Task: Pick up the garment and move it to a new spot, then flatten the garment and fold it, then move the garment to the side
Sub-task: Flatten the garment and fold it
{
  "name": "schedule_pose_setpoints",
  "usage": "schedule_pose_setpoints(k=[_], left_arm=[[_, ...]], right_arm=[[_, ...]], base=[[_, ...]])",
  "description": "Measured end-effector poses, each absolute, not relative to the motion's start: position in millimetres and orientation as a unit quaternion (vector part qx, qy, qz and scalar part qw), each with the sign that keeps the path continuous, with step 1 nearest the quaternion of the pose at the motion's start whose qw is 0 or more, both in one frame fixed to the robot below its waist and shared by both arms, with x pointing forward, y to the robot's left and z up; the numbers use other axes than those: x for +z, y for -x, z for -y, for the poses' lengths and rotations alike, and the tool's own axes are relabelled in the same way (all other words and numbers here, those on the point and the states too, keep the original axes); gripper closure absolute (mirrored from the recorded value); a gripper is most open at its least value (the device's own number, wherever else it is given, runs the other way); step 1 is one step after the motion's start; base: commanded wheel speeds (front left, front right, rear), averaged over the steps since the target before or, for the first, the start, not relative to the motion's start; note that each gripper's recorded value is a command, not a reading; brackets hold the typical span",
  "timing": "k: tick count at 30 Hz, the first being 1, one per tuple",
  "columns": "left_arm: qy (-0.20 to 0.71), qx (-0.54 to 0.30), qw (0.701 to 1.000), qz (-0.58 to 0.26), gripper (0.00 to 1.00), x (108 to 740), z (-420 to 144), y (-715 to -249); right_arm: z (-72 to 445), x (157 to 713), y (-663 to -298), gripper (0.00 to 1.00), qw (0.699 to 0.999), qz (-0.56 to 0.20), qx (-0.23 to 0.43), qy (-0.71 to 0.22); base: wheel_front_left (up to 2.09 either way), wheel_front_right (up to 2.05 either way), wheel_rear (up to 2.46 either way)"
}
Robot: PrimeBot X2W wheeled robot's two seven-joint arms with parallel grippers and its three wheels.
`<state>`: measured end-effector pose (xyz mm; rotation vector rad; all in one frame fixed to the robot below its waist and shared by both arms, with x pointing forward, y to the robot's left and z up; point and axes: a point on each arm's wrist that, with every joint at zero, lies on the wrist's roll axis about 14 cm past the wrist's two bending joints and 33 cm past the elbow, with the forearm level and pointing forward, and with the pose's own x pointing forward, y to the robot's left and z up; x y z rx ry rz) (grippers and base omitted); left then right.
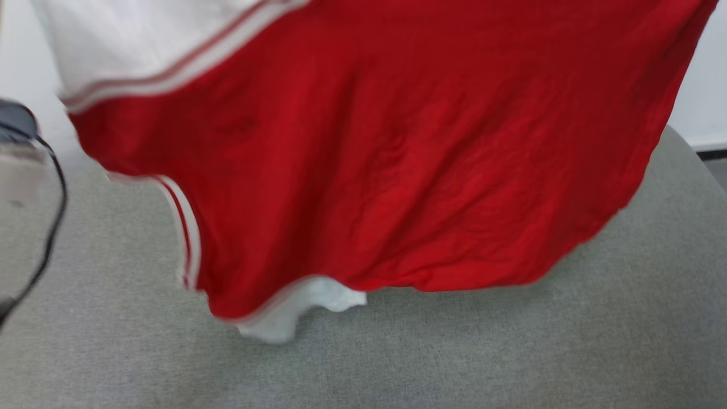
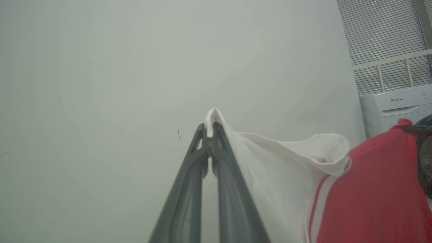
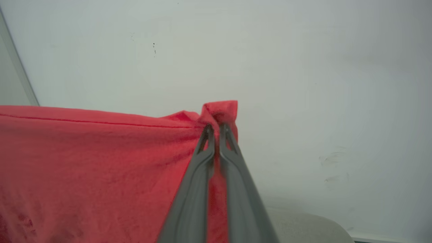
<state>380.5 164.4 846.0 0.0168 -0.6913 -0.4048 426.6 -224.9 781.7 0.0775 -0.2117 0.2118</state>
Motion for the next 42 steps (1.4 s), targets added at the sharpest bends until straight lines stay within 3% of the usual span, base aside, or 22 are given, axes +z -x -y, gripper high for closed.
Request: schedule_pose_setpoints(k=[10, 21, 32, 42], left_arm=[[-0.033, -0.204, 0.910, 0.359, 1.00, 873.7, -164.2, -443.2], [-0.049, -0.184, 0.920, 0.341, 1.00, 848.8, -173.9, -576.3], [-0.037, -0.131, 0.929, 0.345, 1.00, 811.9, -197.7, -677.0], [-0.034, -0.146, 0.956, 0.254, 1.00, 709.0, -195.3, -714.9]], right_arm=[[232.3, 787.6, -469.0, 1.00, 0.985, 0.140, 0.086, -0.053], [233.6, 750.0, -587.6, 1.00, 0.985, 0.151, 0.045, -0.068], [222.3, 712.5, -692.0, 1.00, 0.983, 0.174, 0.013, -0.061], [191.3, 616.5, -730.3, 1.00, 0.990, 0.126, 0.030, -0.056]], base=[[0.00, 0.00, 0.00], [0.00, 0.00, 0.00], [0.00, 0.00, 0.00], [0.00, 0.00, 0.00]])
